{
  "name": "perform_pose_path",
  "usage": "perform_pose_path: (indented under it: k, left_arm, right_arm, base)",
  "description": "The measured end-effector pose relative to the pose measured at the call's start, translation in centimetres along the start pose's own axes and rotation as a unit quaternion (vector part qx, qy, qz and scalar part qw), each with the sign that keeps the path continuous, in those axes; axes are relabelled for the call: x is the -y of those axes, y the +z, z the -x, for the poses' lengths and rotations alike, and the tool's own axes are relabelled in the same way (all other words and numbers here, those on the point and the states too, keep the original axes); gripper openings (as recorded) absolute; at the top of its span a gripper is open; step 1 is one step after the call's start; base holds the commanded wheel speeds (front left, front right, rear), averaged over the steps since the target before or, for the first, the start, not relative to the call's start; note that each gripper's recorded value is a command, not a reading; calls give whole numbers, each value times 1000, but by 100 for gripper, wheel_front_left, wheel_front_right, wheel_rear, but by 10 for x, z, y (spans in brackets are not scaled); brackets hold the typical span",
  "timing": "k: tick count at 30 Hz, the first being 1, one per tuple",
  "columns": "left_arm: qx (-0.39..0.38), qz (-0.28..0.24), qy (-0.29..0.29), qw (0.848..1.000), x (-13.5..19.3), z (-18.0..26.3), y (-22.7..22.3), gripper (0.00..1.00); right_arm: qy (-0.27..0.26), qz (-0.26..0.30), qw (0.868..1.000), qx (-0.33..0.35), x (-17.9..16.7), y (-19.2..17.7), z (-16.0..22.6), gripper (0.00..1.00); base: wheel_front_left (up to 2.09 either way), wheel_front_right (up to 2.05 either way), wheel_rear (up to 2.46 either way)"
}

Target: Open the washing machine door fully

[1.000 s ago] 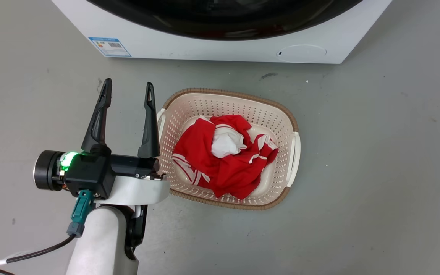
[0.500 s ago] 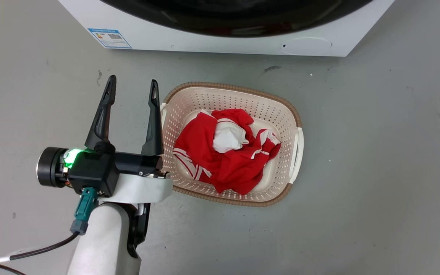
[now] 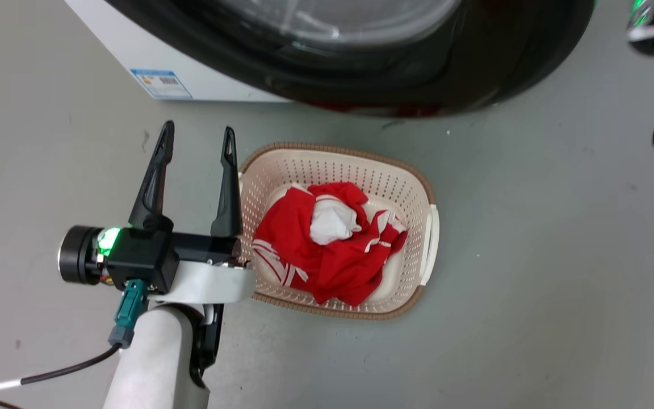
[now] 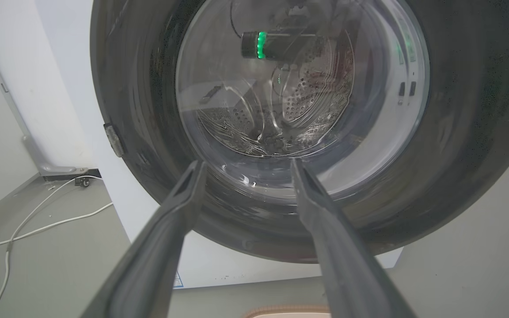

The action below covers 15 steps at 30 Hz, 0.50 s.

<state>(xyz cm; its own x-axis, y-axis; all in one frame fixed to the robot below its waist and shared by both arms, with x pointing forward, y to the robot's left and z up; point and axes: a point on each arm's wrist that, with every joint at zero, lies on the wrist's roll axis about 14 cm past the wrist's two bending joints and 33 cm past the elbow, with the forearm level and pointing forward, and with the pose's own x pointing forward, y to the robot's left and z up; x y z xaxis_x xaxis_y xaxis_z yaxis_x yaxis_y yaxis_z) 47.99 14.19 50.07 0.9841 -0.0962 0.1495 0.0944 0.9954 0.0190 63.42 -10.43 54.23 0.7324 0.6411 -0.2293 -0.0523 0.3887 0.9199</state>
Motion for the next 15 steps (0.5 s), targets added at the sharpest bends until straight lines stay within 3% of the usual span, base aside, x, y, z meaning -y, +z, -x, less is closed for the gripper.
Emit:
perform_pose_path:
  k: [15]
  left_arm:
    - [10, 0, 7, 1000, -3, 44, 32, 100]
  right_arm:
    - [25, -5, 993, -111, -21, -100, 51, 0]
  base:
    - [0, 0, 0]
